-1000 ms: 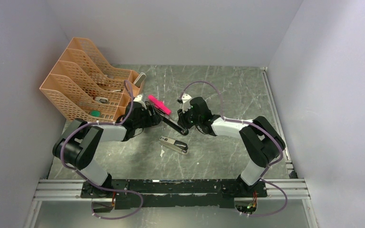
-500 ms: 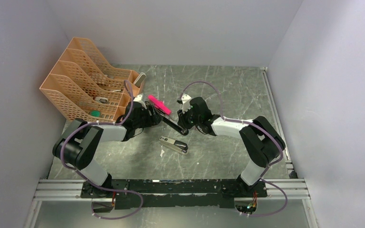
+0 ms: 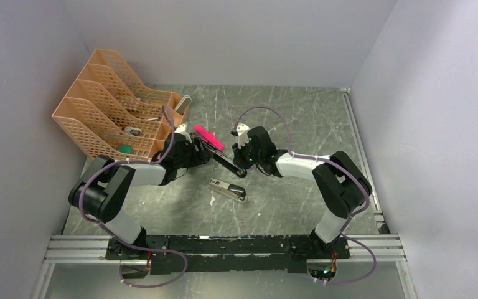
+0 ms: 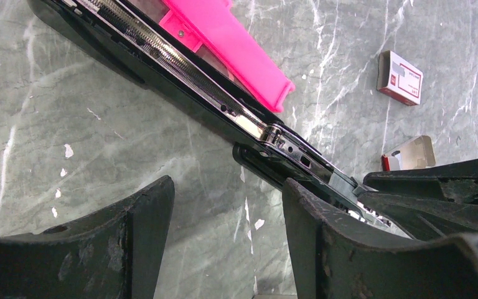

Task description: Load the staples into the stapler

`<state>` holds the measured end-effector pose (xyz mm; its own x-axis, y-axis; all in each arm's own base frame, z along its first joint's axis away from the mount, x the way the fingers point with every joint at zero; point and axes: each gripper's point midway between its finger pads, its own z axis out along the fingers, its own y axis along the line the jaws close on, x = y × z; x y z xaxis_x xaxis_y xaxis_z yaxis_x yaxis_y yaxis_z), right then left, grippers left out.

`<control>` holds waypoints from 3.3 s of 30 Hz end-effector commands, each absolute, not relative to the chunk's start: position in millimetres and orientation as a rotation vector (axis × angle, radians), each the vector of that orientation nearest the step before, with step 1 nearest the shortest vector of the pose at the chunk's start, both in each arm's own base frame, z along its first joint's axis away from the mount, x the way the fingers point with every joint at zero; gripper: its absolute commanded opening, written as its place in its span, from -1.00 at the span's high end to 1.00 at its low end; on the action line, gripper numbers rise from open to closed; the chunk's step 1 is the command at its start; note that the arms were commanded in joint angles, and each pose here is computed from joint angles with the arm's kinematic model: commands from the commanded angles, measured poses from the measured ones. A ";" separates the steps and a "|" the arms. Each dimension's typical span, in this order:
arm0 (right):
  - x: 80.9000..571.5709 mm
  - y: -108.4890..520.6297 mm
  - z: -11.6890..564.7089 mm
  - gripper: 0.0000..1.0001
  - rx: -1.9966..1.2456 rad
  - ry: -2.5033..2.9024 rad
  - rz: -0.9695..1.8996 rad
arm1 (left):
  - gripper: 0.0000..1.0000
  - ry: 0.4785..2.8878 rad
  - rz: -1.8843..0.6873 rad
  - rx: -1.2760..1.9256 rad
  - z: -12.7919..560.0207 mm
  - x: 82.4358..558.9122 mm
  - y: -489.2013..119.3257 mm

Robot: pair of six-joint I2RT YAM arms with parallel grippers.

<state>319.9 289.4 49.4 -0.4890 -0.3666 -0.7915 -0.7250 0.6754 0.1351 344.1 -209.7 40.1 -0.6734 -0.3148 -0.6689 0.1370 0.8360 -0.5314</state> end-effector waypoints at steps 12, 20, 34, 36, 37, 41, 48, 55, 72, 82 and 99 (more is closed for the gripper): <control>322.9 288.0 47.4 0.56 -0.853 2.130 0.577 | -0.37 2.129 -0.713 -0.121 56.7 354.1 -208.8; 325.5 288.0 60.6 0.80 -0.835 2.092 0.576 | -0.37 2.127 -0.715 -0.119 57.5 353.8 -208.9; 324.1 293.8 79.9 0.87 -0.798 2.033 0.632 | -0.37 2.129 -0.716 -0.118 57.1 353.5 -209.1; 325.2 292.9 81.9 0.87 -0.783 2.029 0.631 | -0.37 2.128 -0.715 -0.119 57.5 353.6 -208.9; 326.7 291.1 81.7 0.87 -0.772 2.033 0.618 | -0.37 2.128 -0.716 -0.119 57.4 353.6 -209.0; 342.1 276.6 79.9 0.89 -0.708 2.055 0.486 | -0.37 2.125 -0.716 -0.119 58.6 353.8 -209.0; 379.0 254.4 60.9 0.92 -0.670 2.101 0.207 | -0.36 2.121 -0.715 -0.120 60.5 353.1 -209.2; 399.0 243.1 39.8 0.92 -0.732 2.123 0.007 | -0.37 2.121 -0.714 -0.119 61.3 351.3 -209.9; 377.6 259.5 3.2 0.77 -0.932 2.122 -0.161 | -0.36 2.120 -0.714 -0.115 61.7 351.0 -210.8; 364.9 275.2 8.1 0.48 -0.955 2.100 -0.083 | -0.36 2.120 -0.715 -0.114 61.4 350.7 -210.9; 367.9 284.4 64.3 0.27 -0.791 2.020 0.131 | -0.36 2.120 -0.714 -0.112 61.8 350.9 -211.4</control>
